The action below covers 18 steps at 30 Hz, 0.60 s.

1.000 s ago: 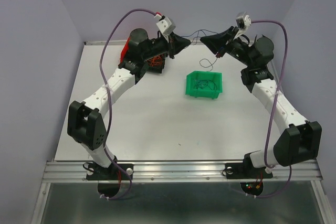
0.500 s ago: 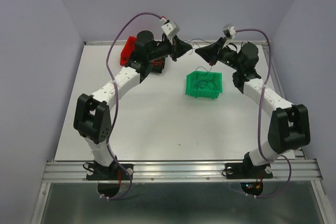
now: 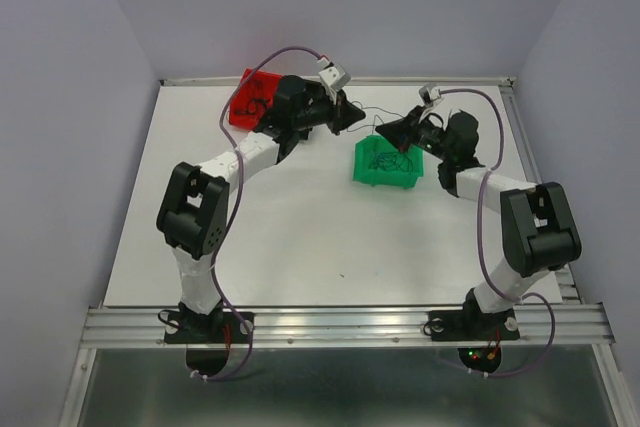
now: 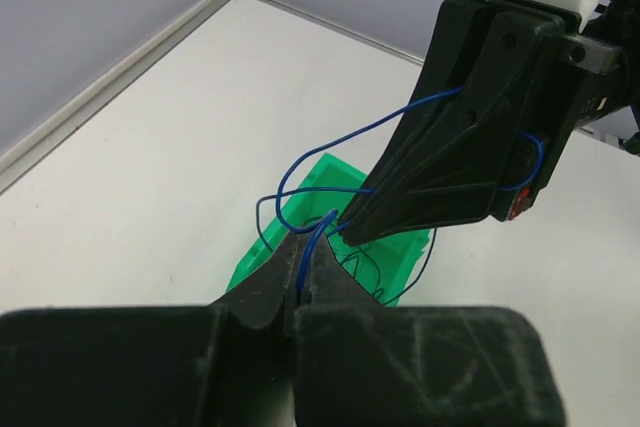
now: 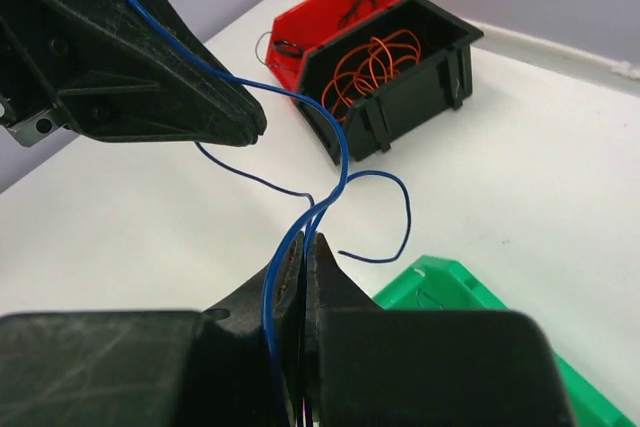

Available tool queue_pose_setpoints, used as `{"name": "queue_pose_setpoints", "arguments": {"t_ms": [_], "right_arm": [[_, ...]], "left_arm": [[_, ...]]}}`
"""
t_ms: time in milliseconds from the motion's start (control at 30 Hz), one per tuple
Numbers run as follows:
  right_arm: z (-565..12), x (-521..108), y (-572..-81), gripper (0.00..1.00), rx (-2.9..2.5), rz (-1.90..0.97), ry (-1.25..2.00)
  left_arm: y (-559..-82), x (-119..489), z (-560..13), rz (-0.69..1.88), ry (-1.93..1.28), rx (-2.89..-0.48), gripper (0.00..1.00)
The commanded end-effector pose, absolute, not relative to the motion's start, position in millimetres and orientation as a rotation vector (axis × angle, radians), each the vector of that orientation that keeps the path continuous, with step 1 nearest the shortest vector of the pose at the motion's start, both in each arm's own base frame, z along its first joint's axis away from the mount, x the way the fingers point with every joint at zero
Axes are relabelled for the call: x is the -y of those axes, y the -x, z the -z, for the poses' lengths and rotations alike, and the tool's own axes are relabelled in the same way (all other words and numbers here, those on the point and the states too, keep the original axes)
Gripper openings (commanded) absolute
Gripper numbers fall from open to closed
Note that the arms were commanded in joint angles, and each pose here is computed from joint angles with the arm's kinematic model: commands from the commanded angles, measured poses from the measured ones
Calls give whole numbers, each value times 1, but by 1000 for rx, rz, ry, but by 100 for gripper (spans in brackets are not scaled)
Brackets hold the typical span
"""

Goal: Untangle the cables

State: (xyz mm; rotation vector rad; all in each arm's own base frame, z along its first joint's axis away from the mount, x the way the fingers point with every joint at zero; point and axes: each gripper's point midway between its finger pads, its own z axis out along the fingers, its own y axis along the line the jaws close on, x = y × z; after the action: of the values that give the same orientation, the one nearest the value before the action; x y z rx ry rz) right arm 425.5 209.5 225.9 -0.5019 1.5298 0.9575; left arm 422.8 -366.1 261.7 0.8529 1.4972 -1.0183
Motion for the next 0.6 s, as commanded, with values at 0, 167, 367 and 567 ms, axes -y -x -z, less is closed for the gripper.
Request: {"name": "queue_pose_setpoints", "arguments": {"t_ms": [0,167,367,567], "right_arm": [[-213,-202,-426,1,-1485,-912,499],[-206,-197,-422,11,-1477,-907,486],[-206,-197,-419,34,-1468,-921,494],[-207,-203,-402,77,-1458,-982,548]], "left_arm": [[-421,366,-253,1005,-882,-1458,0],[-419,363,-231,997,-886,-1500,0],[-426,362,-202,970,-909,-1533,0],[-436,362,-207,961,-895,-1529,0]]}}
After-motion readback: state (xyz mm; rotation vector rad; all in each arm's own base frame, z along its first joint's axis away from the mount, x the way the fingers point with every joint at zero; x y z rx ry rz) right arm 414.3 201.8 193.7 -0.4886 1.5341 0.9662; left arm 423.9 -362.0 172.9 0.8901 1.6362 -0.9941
